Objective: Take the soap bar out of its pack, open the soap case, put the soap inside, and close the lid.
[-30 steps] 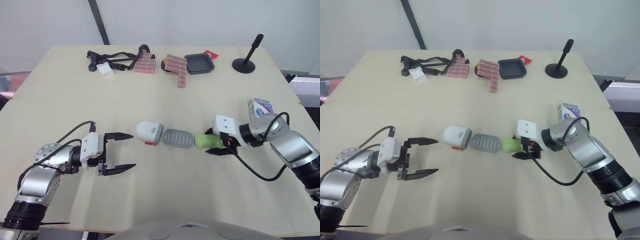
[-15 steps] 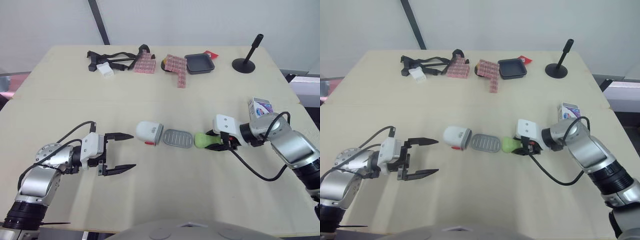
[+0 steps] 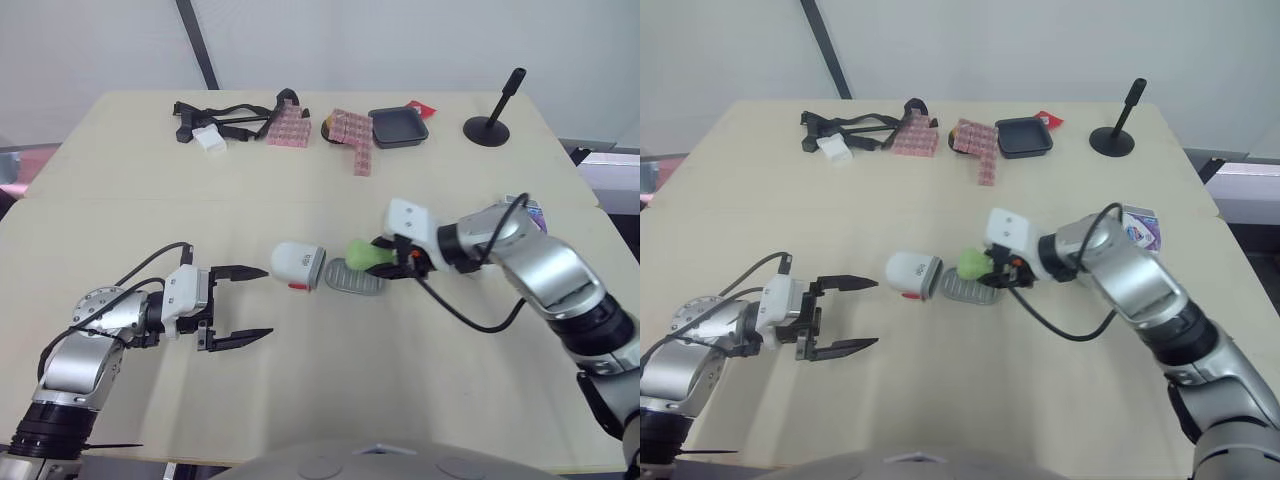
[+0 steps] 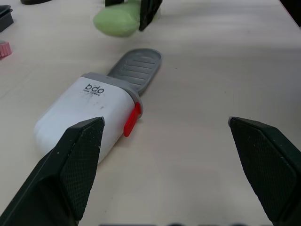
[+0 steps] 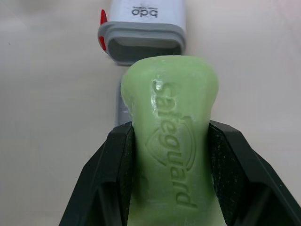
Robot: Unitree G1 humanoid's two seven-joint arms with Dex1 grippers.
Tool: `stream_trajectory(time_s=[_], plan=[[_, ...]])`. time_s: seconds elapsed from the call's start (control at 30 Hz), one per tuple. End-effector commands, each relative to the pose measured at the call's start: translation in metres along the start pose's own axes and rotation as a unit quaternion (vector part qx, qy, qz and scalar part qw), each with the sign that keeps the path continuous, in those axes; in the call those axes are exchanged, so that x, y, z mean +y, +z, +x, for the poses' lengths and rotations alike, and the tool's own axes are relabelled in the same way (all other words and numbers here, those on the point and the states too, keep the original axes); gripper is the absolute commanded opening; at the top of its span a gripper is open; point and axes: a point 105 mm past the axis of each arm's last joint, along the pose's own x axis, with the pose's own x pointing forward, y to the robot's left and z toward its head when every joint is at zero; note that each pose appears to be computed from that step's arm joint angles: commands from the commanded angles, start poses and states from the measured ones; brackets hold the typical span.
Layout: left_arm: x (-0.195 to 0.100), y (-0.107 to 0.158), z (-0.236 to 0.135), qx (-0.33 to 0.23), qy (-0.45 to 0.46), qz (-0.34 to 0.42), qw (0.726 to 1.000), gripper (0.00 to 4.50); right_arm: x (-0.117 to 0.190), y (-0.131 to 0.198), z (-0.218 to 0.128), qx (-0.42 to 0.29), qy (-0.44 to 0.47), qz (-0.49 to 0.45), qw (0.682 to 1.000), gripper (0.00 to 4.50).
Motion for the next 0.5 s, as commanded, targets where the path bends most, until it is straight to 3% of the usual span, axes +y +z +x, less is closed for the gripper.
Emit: stream_trajectory(time_s=[0.03,0.5], plan=[[0.002,0.006,0.0,-0.01,0.003,0.012,1.0,4.5,-0.005,0.016,0.005,-0.006,-0.018,-0.02,1.0,1.76],[0.001,0.007,0.003,-0.013,0.008,0.011,1.0,4.5,-0.004,0.009,0.023,0.032,-0.009,-0.001,0.999,1.76]])
